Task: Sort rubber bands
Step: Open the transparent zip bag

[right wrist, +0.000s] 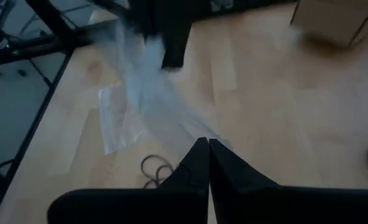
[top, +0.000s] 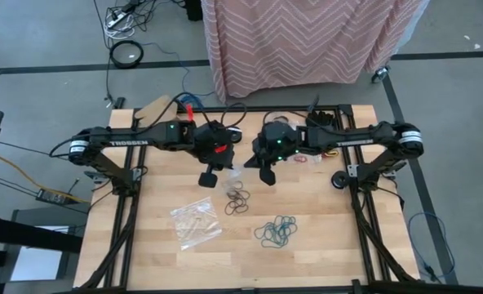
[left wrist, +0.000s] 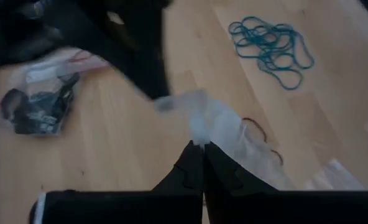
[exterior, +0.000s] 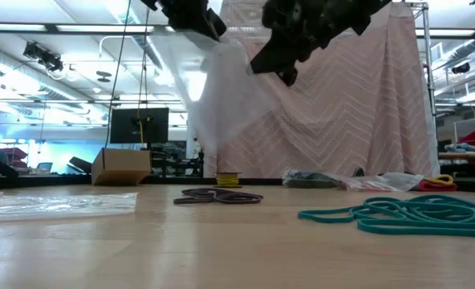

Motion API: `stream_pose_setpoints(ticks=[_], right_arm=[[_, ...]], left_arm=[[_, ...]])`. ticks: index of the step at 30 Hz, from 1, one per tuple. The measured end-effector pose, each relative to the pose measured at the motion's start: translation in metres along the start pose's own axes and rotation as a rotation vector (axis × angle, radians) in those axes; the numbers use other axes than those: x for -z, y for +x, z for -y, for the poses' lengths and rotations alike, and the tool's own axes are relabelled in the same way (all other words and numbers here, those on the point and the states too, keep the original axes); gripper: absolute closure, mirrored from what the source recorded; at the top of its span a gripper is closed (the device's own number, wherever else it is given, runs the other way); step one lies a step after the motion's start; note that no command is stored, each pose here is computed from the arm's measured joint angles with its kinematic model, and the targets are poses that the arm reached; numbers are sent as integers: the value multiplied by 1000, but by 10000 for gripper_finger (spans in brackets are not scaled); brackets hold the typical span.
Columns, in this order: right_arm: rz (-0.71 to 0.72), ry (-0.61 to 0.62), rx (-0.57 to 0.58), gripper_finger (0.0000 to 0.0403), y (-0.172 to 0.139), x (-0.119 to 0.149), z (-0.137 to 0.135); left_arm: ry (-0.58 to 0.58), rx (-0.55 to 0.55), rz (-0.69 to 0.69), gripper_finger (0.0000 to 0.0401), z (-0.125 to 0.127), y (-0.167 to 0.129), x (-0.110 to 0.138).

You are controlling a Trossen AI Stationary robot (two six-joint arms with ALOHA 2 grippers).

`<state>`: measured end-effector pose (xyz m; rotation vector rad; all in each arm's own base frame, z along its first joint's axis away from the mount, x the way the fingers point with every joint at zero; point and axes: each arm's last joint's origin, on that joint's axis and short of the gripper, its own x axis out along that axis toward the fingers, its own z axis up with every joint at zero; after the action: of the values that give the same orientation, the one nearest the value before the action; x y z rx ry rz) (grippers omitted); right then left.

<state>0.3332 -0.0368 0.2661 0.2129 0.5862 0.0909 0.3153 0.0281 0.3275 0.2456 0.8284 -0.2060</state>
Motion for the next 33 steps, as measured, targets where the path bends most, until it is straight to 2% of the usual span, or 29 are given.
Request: stream_pose_setpoints(ticks=[4, 10, 15, 23, 28, 33], right_arm=[[-24, 7, -131, 403, 19, 6, -4], [78, -22, -222, 382, 28, -1, -12], [127, 6, -225, 331, 27, -7, -8], [125, 40, -254, 249, 27, -7, -9], [115, 58, -262, 223, 28, -6, -12], [82, 93, -258, 212, 29, -3, -11]], left_arm=[[-5, -26, -34, 401, -1, 0, 3], [-9, 4, -78, 401, 0, -1, 8], [-9, 73, -55, 401, 4, -1, 7], [-6, 58, -8, 401, 2, 0, 2], [-9, 37, 46, 401, 0, 0, -3], [-17, 24, 31, 401, 0, -2, -2]])
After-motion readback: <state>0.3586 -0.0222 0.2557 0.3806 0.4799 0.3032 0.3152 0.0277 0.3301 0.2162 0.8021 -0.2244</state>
